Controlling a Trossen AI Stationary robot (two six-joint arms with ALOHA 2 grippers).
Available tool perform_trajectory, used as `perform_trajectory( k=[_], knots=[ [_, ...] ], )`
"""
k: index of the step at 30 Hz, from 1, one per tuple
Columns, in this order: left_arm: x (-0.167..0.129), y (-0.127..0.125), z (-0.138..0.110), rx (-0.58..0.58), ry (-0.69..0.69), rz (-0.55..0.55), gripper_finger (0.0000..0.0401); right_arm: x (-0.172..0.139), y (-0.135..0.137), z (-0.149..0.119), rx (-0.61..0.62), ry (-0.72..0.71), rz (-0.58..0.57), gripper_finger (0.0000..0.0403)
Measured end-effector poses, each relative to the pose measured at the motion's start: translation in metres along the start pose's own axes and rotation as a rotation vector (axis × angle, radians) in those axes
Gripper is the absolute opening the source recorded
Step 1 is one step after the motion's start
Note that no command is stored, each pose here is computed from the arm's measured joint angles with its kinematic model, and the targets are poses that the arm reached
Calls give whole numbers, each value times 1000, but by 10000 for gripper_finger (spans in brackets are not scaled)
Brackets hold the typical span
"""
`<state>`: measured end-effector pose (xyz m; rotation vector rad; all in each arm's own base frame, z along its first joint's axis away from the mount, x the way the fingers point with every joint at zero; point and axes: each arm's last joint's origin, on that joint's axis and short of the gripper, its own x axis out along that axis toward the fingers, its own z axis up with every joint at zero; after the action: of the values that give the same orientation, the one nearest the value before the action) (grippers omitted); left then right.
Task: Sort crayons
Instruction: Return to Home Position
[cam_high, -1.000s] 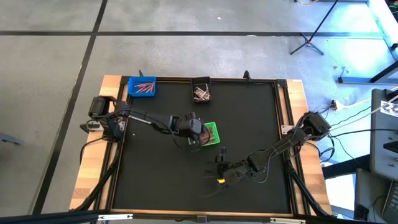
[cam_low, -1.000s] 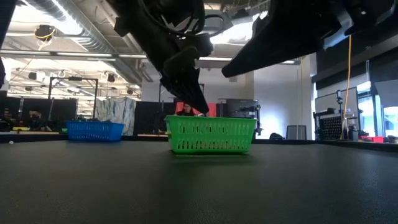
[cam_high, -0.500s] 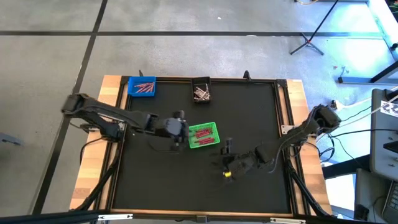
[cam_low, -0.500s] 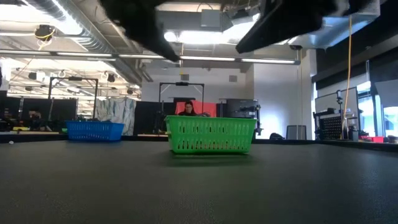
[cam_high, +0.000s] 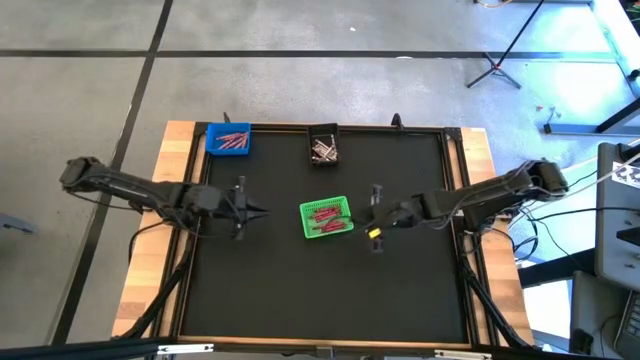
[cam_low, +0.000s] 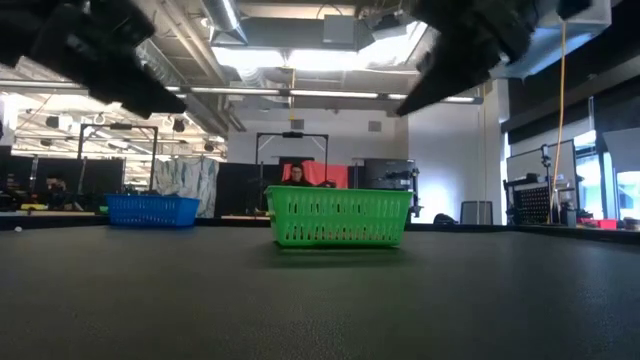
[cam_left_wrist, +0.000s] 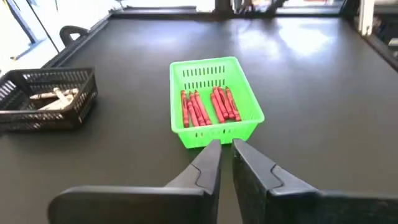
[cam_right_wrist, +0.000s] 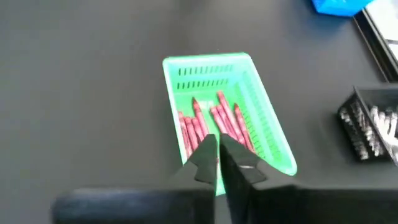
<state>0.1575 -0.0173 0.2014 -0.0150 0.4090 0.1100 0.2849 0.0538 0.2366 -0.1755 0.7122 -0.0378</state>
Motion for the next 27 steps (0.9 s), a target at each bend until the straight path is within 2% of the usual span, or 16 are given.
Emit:
perform_trajectory(
  k=[3,11,20,27],
  knots=[
    [-9,4,-16,-24,-83,-8,17,-9,-11,-19,36,-41,4,5],
    [-25,10,-35,-53,-221,-21,2,-38,-37,-58,126,-231,3,21],
    [-25,14,-57,-62,-227,40,4,-66,-53,-110,195,-370,-80,2],
    [-24,14,-63,-64,-238,35,5,-83,-50,-142,229,-540,-74,7]
  ],
)
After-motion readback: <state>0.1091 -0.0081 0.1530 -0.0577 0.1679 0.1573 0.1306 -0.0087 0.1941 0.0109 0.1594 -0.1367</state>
